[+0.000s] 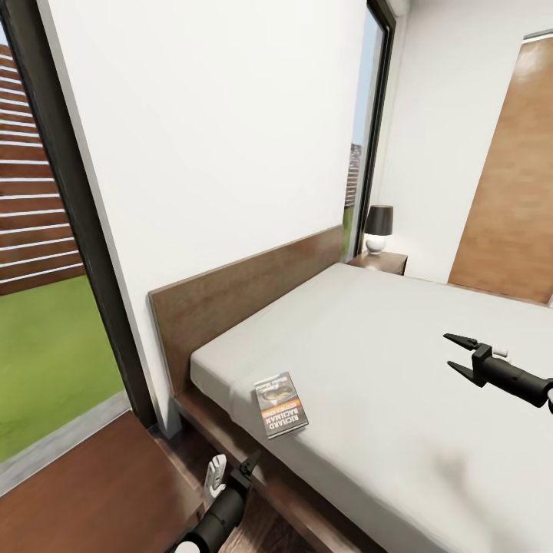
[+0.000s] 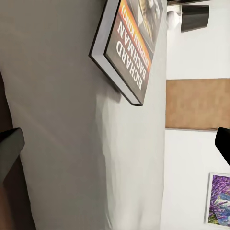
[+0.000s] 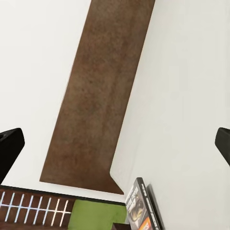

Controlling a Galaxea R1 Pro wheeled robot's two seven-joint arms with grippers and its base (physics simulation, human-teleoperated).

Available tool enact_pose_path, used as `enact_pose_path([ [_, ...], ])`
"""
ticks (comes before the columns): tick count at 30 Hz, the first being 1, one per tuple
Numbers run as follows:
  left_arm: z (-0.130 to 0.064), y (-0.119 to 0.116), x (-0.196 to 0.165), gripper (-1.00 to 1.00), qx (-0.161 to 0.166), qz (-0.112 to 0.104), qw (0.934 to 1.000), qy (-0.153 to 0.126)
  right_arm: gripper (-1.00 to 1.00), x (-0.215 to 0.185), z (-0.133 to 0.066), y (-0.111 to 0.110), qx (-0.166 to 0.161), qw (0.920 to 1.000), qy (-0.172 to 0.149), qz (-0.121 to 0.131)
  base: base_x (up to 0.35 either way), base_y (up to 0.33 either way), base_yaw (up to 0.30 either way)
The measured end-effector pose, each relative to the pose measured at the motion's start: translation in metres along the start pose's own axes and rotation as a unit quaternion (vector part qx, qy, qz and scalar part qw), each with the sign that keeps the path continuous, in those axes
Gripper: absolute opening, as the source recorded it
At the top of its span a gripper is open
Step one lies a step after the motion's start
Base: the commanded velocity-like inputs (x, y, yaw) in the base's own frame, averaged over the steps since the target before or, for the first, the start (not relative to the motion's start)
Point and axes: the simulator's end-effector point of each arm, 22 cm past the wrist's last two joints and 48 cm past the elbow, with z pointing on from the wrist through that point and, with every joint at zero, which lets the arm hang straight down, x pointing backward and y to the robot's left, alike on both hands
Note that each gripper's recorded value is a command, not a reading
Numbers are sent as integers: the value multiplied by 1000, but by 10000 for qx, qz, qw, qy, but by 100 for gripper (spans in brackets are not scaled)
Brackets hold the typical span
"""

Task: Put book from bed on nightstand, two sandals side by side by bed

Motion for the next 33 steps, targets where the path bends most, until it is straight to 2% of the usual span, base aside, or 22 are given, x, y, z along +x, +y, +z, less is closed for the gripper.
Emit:
enact_pose_path([
  [33,1,-2,-1,100,16,9,10000,-2,100,0,0,0,-5,10000,3,2,0,0,0],
])
